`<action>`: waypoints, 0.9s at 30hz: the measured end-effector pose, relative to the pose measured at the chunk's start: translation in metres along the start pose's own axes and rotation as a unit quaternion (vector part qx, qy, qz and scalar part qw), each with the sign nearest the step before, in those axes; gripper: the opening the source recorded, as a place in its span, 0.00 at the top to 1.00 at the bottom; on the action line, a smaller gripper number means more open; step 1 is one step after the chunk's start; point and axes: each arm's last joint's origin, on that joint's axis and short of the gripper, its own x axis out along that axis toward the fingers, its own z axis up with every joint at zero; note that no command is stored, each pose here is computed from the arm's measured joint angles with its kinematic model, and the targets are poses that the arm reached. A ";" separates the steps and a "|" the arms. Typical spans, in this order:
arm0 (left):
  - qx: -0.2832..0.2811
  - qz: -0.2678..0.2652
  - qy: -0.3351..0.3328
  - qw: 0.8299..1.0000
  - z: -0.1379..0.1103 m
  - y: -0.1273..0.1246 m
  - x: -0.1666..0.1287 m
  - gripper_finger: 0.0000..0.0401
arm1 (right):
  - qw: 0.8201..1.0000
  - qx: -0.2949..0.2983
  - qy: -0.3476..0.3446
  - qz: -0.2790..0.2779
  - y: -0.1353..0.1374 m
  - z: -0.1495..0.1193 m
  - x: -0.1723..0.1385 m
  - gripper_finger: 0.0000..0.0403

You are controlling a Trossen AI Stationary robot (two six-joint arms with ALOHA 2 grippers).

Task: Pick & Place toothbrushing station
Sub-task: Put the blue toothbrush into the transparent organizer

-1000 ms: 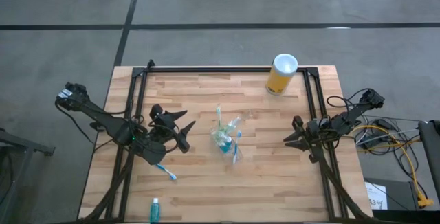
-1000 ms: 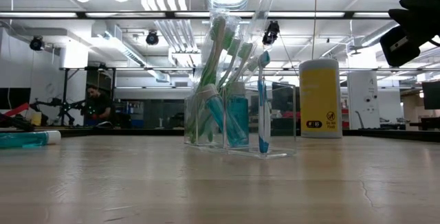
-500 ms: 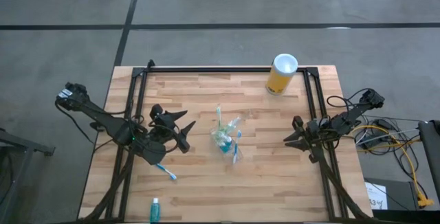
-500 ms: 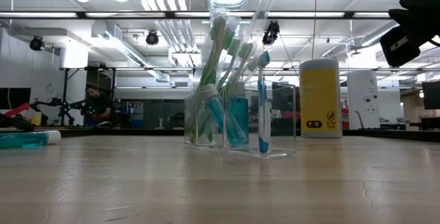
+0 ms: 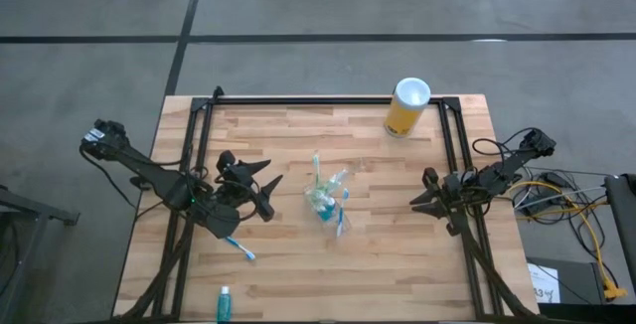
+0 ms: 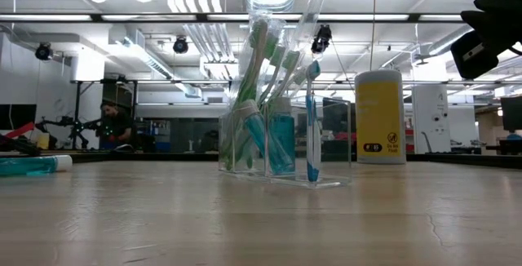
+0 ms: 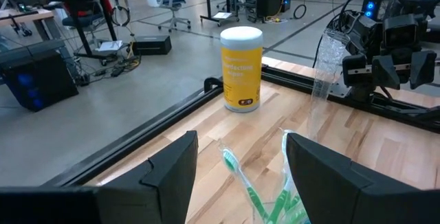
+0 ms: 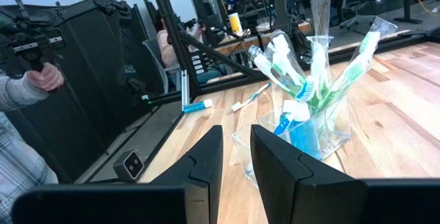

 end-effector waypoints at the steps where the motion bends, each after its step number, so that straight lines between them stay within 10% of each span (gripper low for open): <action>1: -0.002 0.000 0.000 1.000 0.000 0.000 0.000 0.43 | 1.000 0.000 0.000 0.000 0.000 0.000 0.000 0.81; 27: -0.012 -0.019 0.013 1.000 -0.001 -0.001 0.000 0.43 | 1.000 0.000 0.000 0.000 0.000 0.000 0.000 0.81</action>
